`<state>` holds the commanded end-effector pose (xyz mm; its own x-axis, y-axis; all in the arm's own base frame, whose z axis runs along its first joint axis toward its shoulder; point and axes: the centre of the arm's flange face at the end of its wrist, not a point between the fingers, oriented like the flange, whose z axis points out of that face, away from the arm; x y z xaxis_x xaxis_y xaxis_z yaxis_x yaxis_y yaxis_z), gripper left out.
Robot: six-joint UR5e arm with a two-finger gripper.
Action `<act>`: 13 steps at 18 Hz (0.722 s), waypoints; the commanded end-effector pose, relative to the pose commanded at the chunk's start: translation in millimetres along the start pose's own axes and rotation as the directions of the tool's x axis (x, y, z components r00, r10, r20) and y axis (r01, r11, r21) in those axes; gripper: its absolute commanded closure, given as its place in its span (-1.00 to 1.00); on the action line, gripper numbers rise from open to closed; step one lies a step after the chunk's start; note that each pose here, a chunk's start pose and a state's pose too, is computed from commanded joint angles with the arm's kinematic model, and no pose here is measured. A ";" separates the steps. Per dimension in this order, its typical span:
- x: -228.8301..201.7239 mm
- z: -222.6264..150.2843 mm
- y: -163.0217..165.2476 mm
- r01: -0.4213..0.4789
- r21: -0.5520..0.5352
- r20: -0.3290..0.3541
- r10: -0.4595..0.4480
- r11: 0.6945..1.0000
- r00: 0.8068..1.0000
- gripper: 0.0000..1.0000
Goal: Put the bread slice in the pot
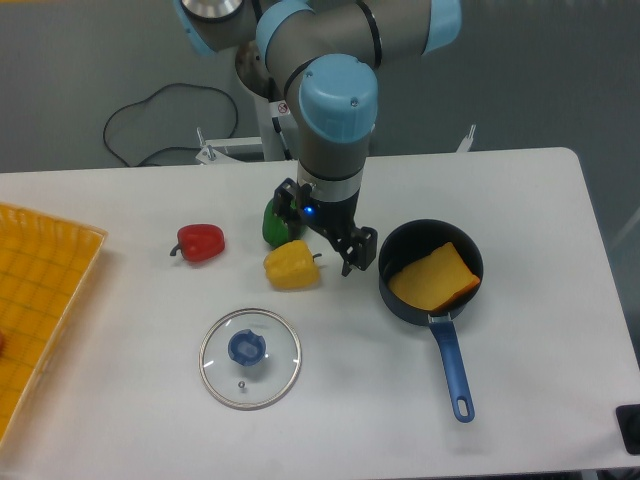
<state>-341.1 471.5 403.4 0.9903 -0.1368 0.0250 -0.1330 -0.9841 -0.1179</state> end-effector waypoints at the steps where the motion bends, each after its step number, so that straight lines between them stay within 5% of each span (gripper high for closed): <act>1: -0.4 0.2 0.8 0.002 -0.002 -0.002 -0.002 1.000 1.000 -1.00; 13: -1.9 -0.8 1.5 0.005 0.003 -0.001 -0.005 1.000 1.000 -1.00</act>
<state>-343.2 470.2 404.0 0.9908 -0.1324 0.0267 -0.1283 -0.9844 -0.1205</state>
